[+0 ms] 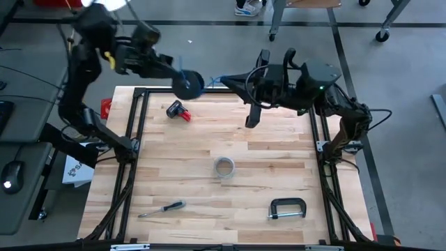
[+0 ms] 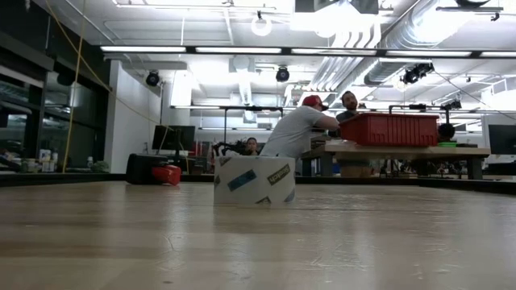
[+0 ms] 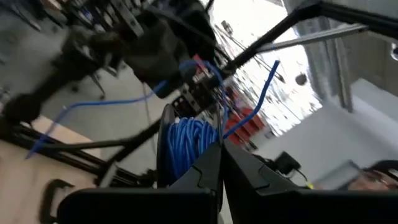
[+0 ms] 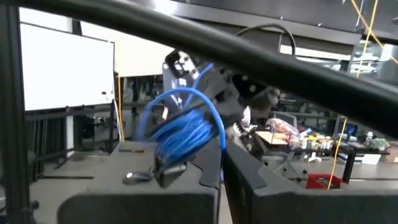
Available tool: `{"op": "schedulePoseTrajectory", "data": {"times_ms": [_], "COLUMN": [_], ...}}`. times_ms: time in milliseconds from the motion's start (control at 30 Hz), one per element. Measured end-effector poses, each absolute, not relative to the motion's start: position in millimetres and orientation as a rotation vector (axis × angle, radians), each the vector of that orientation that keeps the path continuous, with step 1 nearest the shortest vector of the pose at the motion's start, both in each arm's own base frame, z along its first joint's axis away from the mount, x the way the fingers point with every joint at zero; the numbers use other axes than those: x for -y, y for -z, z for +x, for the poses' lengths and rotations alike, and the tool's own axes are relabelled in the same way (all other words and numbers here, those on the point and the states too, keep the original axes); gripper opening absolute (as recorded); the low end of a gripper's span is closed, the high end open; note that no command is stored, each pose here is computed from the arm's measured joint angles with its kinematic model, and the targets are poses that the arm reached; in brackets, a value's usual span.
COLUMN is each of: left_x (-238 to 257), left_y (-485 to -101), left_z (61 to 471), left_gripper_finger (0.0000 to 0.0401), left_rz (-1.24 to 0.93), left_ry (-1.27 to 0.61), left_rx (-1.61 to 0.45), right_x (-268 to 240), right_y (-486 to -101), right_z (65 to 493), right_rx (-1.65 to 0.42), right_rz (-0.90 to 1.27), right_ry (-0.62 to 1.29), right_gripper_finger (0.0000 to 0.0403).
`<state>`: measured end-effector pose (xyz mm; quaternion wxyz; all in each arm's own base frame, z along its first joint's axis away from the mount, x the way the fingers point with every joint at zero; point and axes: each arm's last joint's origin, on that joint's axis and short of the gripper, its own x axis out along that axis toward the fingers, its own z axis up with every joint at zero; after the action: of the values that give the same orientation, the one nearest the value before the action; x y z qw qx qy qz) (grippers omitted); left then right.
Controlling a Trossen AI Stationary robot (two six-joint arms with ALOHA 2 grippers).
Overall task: Coil cords
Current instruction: Coil the blue wire on the spool
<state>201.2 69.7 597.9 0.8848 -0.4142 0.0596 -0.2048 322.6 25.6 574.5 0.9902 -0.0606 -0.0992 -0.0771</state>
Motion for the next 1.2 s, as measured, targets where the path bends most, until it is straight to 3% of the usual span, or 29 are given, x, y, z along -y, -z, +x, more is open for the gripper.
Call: {"op": "schedulePoseTrajectory", "data": {"times_ms": [400, 667, 1200], "left_x": [-54.6, -51.5, -69.2], "left_y": [-593.0, -593.9, -601.1], "left_z": [283.8, 314.7, 317.8], "left_gripper_finger": [0.0005, 0.0005, 0.0005], "left_rz": [-0.909, -0.854, -0.597], "left_ry": [0.789, 0.955, 0.944], "left_rx": [-0.157, -0.043, 0.37], "right_x": [-22.6, -31.3, -40.9], "right_y": [-575.8, -570.0, -565.6], "right_z": [323.2, 333.0, 345.3], "right_rx": [0.218, 0.216, 0.244], "right_rz": [-0.111, -0.02, 0.053], "right_ry": [0.151, -0.015, -0.047], "right_gripper_finger": [0.0, 0.0, 0.0]}}
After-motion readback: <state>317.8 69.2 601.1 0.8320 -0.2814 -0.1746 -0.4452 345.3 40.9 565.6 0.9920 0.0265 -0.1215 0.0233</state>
